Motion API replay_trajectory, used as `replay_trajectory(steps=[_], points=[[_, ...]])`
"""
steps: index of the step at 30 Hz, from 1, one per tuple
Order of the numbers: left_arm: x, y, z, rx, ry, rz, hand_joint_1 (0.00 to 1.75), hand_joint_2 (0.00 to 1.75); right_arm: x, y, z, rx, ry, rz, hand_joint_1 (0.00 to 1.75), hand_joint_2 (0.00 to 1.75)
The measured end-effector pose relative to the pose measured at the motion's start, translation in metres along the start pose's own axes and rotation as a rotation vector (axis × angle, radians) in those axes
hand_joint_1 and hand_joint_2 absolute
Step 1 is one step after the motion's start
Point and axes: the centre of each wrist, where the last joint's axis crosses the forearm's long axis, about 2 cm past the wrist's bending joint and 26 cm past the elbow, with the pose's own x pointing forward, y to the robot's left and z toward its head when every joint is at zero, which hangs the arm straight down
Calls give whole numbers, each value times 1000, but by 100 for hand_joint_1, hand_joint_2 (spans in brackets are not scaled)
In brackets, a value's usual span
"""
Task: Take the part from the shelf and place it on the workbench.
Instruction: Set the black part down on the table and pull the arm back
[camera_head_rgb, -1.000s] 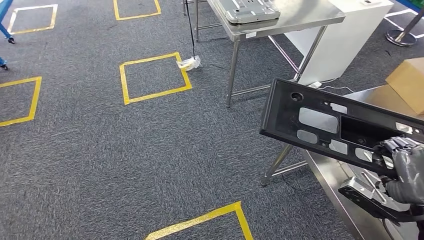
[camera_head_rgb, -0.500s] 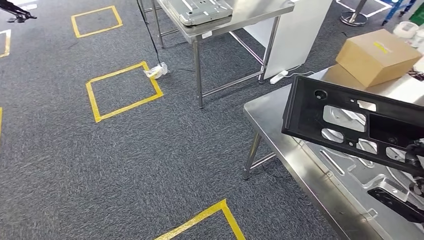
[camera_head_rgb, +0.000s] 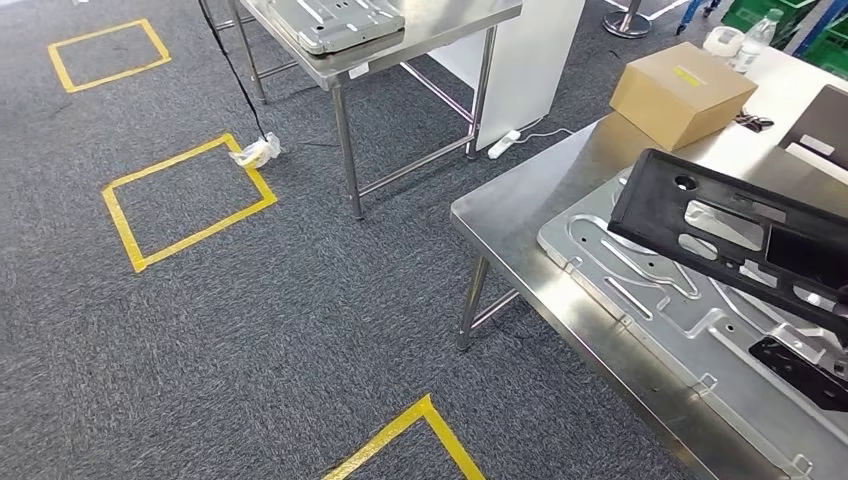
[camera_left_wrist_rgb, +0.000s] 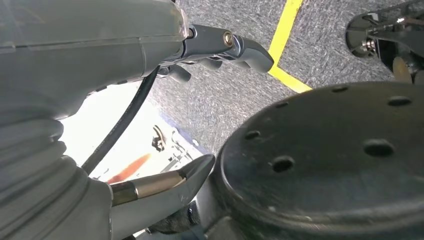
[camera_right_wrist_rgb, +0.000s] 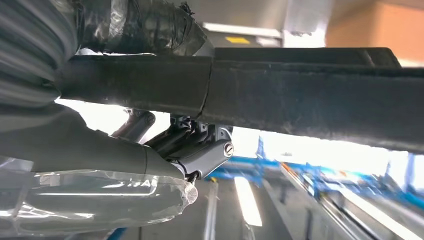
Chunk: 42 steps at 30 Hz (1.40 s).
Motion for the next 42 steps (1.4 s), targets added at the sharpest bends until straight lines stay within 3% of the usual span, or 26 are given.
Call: replay_trajectory(steps=[9,16,20,26,30,35,42], points=[[8,4,0,-24,3,-21,0,175,-26,44,-37,170,149,-45,175,175],[13,8,1,-28,-6,-34,0,175,-12,87,-65,335,245,-166,175,175],[13,8,1,-45,-5,-34,0,175,3,103,-70,405,260,-211,0,0],[15,8,0,-28,6,-31,0,175,25,112,-79,467,253,-236,0,0],[14,9,1,-13,10,-13,0,0,33,107,-89,465,231,-238,0,0],[12,8,1,-44,24,0,0,0,47,99,-103,418,151,-231,0,0],[16,6,0,-55,15,12,0,0,83,57,-139,233,21,-190,0,0]])
